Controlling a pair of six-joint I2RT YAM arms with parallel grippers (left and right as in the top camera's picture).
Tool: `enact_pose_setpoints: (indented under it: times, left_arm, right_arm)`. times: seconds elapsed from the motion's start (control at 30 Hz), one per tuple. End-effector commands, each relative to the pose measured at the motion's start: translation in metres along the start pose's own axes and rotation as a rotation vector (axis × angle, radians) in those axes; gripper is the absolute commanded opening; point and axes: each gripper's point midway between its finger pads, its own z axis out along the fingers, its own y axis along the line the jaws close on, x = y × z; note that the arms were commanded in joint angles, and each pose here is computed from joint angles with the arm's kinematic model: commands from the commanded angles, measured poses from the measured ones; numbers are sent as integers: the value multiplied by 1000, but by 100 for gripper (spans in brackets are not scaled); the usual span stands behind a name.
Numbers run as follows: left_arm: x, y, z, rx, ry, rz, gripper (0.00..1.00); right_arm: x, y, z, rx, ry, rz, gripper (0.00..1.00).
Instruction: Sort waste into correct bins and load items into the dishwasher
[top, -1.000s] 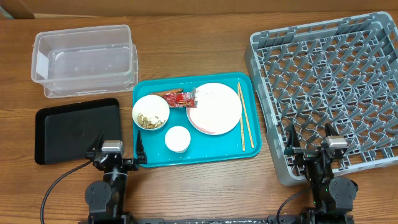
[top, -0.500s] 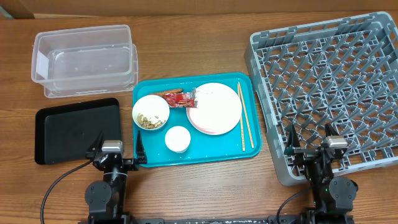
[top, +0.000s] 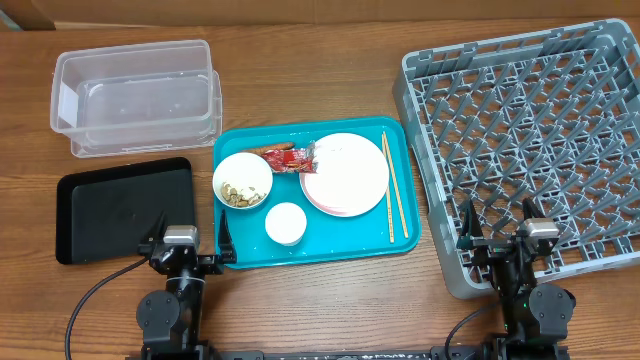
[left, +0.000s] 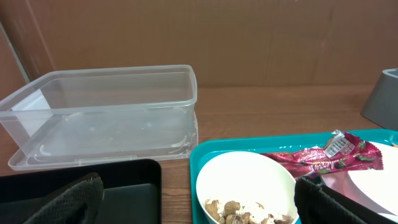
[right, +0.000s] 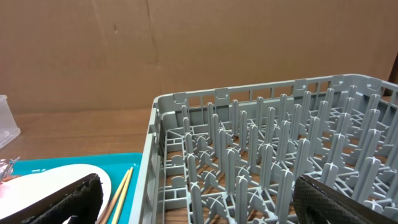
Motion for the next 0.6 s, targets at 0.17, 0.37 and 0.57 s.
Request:
enact_pose_setpoints:
  times: [0.17, 0.37, 0.57]
  left_arm:
    - [0, -2, 0, 6, -5, 9, 100]
    - [0, -3, 0, 14, -4, 5, 100]
    - [0, -2, 0, 10, -5, -1, 100]
  right_arm:
    - [1, -1, 0, 5, -5, 0, 100]
    - [1, 1, 0, -11, -5, 1, 100]
    - [1, 3, 0, -19, -7, 3, 100]
